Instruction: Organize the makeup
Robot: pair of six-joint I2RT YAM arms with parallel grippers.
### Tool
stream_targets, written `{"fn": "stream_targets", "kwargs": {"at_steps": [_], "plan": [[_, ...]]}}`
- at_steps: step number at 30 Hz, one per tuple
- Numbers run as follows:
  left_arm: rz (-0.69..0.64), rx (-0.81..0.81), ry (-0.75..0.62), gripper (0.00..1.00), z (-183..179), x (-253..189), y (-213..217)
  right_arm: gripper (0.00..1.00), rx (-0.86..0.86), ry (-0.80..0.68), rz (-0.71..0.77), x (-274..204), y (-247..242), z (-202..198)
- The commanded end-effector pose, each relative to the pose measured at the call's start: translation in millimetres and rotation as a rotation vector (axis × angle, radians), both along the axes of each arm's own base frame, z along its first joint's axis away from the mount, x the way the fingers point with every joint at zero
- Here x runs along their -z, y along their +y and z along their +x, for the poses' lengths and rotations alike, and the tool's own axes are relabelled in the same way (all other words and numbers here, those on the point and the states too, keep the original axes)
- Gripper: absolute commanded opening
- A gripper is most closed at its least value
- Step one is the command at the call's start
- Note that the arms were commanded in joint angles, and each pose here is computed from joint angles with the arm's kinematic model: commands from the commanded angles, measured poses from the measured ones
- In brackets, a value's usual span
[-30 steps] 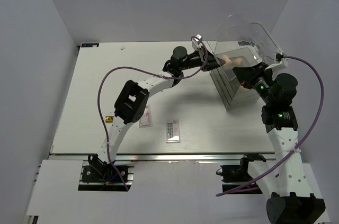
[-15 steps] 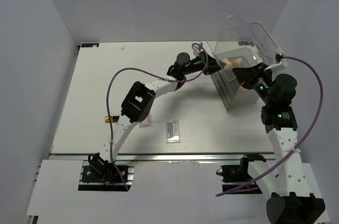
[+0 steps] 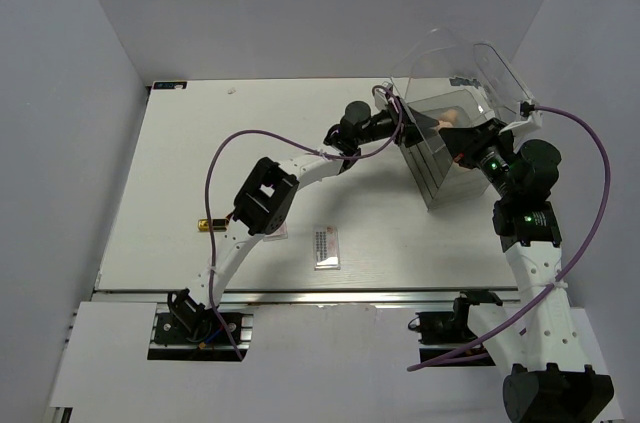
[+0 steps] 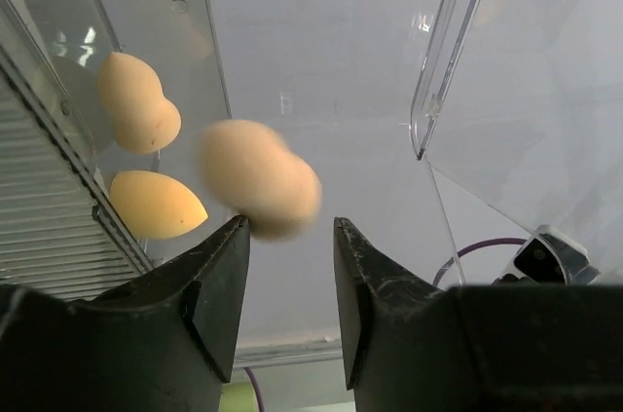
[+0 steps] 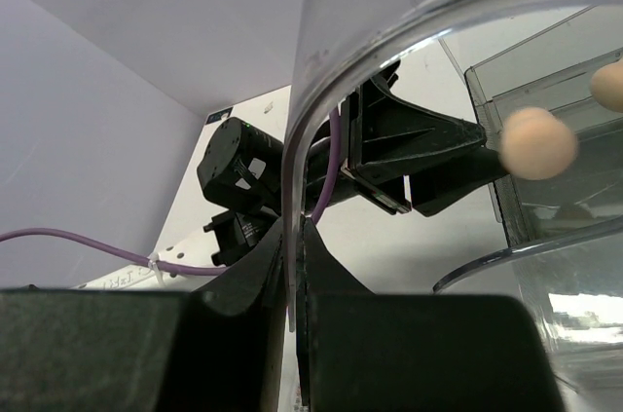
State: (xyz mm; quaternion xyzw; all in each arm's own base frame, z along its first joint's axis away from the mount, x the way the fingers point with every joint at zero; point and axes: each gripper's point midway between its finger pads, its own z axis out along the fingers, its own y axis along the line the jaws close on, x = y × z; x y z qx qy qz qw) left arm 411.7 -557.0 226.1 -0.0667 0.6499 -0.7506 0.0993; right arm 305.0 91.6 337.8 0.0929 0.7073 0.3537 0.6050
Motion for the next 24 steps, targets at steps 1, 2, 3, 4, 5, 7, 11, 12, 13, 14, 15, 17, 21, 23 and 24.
{"fn": "stream_targets", "kwargs": {"at_steps": [1,2,3,4,5,7,11,12,13,14,15,17,21,23,24], "plan": [[-0.025,-0.021,-0.034,0.50,4,-24,0,0.00,0.027,-0.166,-0.012,-40,-5,-4],[-0.025,-0.021,-0.034,0.50,4,-24,0,0.00,0.027,-0.168,-0.013,-40,-5,-5],[-0.027,-0.019,-0.034,0.49,3,-25,1,0.00,0.026,-0.168,-0.012,-40,-5,-5],[-0.027,-0.022,-0.033,0.48,4,-25,1,0.00,0.027,-0.167,-0.013,-40,-5,-4],[-0.028,-0.022,-0.034,0.48,4,-26,1,0.00,0.027,-0.170,-0.013,-41,-5,-5],[-0.026,-0.025,-0.032,0.47,4,-25,1,0.00,0.027,-0.168,-0.013,-41,-5,-5],[-0.037,-0.022,-0.040,0.32,3,-30,1,0.00,0.026,-0.169,-0.014,-41,-5,-5],[-0.048,-0.015,-0.048,0.29,1,-34,2,0.00,0.026,-0.170,-0.014,-42,-5,-5],[-0.051,-0.010,-0.051,0.25,-1,-36,3,0.00,0.025,-0.170,-0.015,-42,-5,-5],[-0.050,-0.008,-0.054,0.23,-1,-37,5,0.00,0.025,-0.173,-0.014,-43,-5,-5],[-0.052,-0.004,-0.065,0.21,-3,-40,7,0.00,0.023,-0.172,-0.016,-43,-4,-5],[-0.036,0.001,-0.078,0.20,-7,-42,14,0.00,0.022,-0.173,-0.018,-43,-4,-5],[0.060,-0.010,-0.149,0.20,-20,-40,28,0.00,0.019,-0.180,-0.025,-44,-4,-5],[0.068,-0.019,-0.192,0.20,-31,-56,40,0.00,0.017,-0.184,-0.033,-45,-4,-5],[0.115,-0.020,-0.157,0.20,-36,-31,48,0.00,0.017,-0.182,-0.036,-44,-4,-5]]}}
